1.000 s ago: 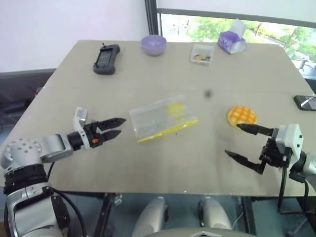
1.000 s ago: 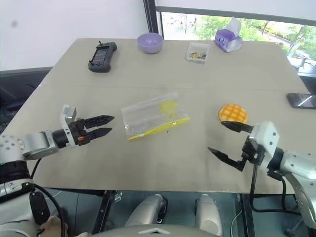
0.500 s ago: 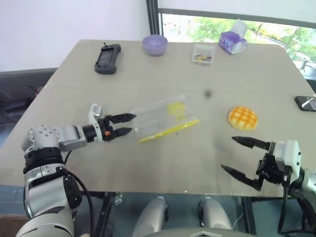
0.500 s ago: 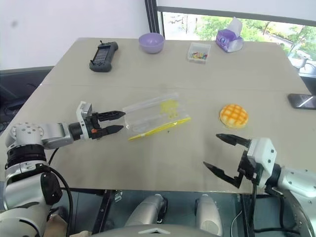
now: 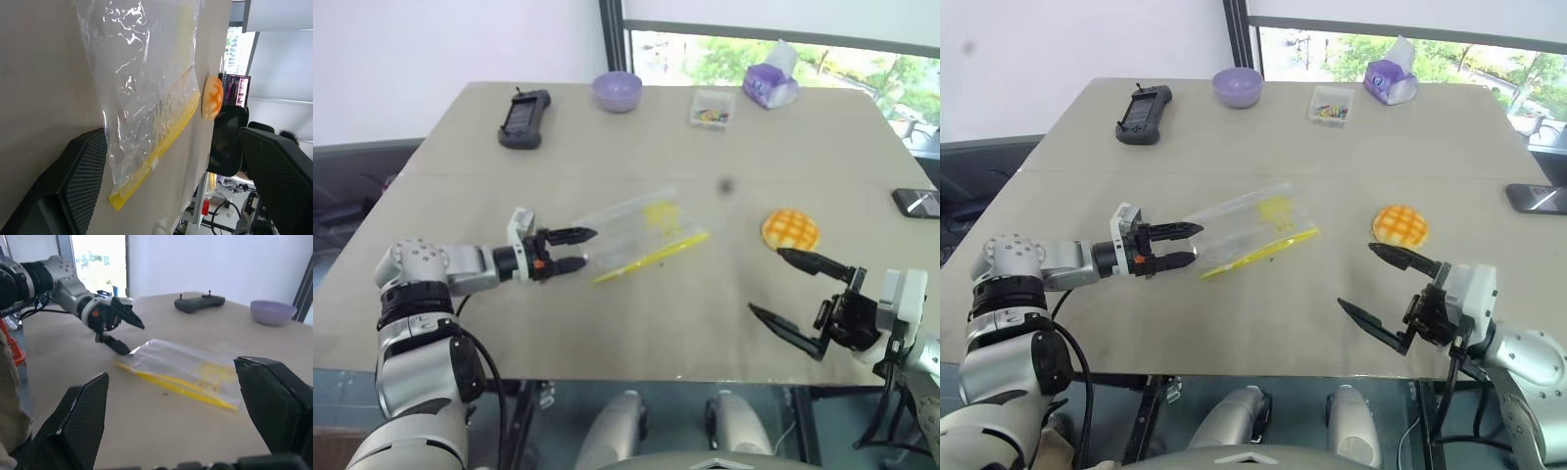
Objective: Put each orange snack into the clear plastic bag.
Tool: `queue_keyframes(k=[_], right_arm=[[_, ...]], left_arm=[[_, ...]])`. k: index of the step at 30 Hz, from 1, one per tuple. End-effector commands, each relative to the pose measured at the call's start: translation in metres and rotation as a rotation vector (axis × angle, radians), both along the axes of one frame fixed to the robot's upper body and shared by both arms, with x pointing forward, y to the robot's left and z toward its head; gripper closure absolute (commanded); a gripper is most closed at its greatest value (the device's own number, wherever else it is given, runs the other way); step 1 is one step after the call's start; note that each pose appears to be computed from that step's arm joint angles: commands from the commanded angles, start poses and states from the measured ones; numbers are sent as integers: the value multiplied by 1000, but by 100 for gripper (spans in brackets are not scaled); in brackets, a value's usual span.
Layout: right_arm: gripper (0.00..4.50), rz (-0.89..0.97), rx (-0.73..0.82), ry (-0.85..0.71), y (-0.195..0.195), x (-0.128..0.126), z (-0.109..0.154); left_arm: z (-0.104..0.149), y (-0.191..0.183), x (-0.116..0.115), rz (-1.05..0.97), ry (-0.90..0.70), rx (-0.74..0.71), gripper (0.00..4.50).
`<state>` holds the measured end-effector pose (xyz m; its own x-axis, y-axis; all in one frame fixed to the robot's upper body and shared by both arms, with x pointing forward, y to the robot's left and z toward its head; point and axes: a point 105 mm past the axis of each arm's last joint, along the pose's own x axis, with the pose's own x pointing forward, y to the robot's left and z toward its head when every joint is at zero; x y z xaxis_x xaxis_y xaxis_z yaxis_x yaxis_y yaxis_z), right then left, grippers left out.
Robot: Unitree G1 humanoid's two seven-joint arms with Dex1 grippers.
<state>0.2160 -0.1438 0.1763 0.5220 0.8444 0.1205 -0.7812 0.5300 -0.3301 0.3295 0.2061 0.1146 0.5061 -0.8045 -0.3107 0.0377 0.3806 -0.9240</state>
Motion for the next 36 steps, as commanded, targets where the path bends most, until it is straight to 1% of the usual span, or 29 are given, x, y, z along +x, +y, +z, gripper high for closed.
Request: queue_keyframes(k=[1, 7, 15, 19, 25, 27, 33, 36], right_arm=[[0, 4, 17, -14, 3, -3, 4], [0, 10, 16, -39, 4, -2, 6], [0, -23, 10, -56, -5, -3, 4], [0, -35, 8, -69, -4, 5, 3], [0, -42, 0, -82, -2, 10, 3], [0, -46, -4, -89, -2, 12, 3], [0, -56, -12, -98, 1, 16, 4], [0, -64, -20, -96, 7, 27, 2]], left_arm=[[2, 0, 3, 5, 14, 0, 3], [3, -18, 10, -11, 8, -26, 3], [-1, -37, 18, 10, 7, -34, 3], [-3, -49, 23, 35, 1, -37, 3], [-3, -70, 30, 70, -10, -56, 3], [1, -74, 35, 98, -22, -86, 3], [6, -89, 39, 104, -64, -61, 3], [9, -95, 41, 104, -62, -60, 3]])
